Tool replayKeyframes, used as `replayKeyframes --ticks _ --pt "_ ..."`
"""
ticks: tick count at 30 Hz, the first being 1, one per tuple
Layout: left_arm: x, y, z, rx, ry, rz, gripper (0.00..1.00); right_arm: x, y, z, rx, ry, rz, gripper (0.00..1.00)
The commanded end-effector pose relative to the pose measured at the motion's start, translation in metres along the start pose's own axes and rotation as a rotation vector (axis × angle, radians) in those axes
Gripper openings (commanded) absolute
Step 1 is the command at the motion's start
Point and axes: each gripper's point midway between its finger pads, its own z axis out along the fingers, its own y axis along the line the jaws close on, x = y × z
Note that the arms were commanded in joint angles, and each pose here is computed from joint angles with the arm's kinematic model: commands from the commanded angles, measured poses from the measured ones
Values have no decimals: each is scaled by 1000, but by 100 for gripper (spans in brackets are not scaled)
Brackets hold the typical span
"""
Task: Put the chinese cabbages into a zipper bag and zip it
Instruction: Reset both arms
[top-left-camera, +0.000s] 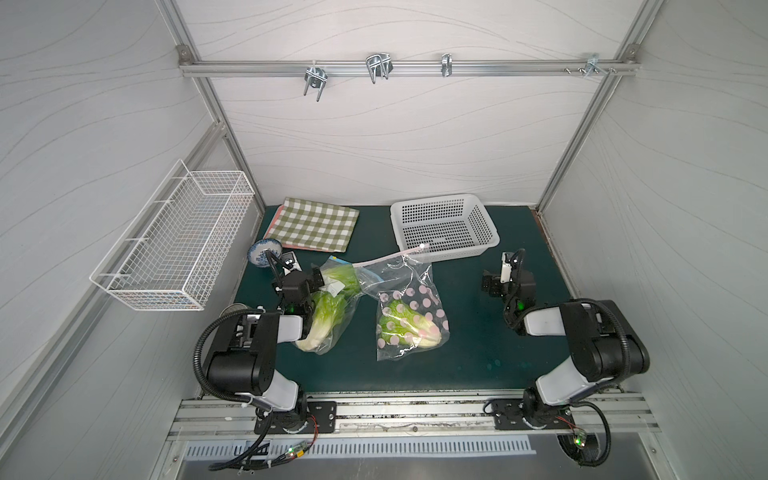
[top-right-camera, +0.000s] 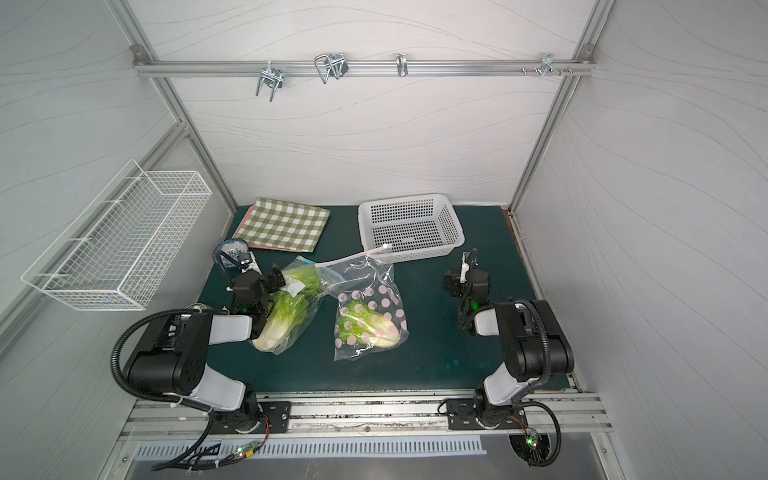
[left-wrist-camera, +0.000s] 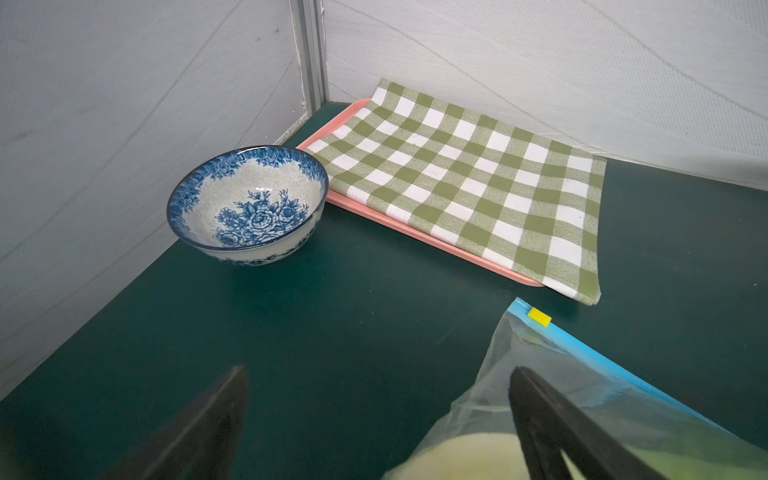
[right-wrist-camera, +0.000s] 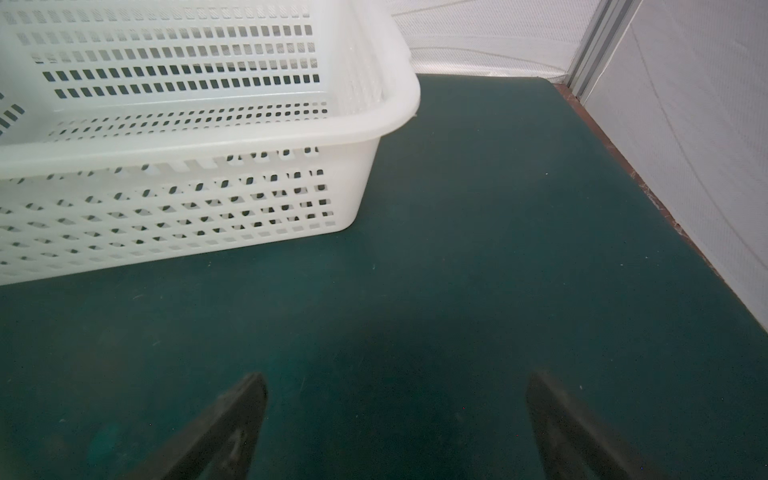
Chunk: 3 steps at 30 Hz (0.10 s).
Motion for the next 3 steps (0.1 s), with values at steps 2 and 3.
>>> replayKeyframes --ticks 2,3 --pt "5 -9 3 20 29 51 100 -9 -4 2 7 -25 11 99" --pt "6 -9 2 24 31 48 100 -9 -3 2 2 -25 12 99"
